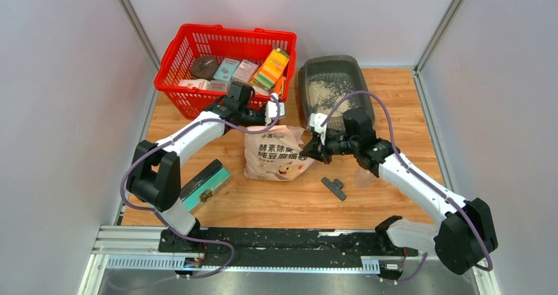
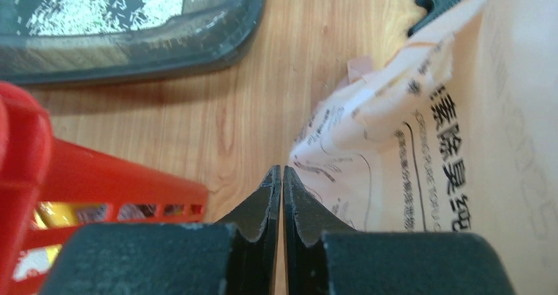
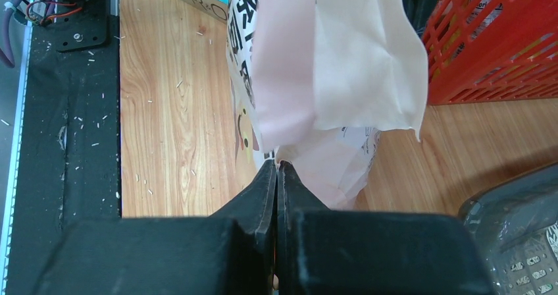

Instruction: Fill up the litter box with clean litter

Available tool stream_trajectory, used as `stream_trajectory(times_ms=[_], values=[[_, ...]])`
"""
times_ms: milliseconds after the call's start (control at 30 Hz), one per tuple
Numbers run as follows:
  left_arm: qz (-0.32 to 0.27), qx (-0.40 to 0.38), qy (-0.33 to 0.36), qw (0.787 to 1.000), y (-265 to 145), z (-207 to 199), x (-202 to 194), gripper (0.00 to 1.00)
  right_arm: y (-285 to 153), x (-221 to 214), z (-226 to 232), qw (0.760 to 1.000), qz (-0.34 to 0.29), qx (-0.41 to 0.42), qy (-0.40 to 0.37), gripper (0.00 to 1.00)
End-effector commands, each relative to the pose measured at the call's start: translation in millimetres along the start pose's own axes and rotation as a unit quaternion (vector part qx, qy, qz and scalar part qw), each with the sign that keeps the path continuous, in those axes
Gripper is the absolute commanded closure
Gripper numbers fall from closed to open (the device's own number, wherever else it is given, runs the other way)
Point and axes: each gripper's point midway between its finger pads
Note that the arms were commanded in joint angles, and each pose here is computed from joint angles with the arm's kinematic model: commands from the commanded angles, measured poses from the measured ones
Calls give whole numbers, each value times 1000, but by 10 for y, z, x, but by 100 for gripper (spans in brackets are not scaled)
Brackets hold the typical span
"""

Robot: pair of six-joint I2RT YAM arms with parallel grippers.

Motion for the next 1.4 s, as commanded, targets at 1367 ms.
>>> stream_trajectory(times_ms=[1367], values=[[-30,-158,3,987,490,-581,601,90,44,-49,-341,999,-19,-31,-22,94]])
Point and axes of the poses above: each gripper's point midway between its finger pads, its own y axis out along the fingers, its own z axis along the line the jaws close on, x = y × z, and after that the axes turned 7 degrees about -y, right-handed
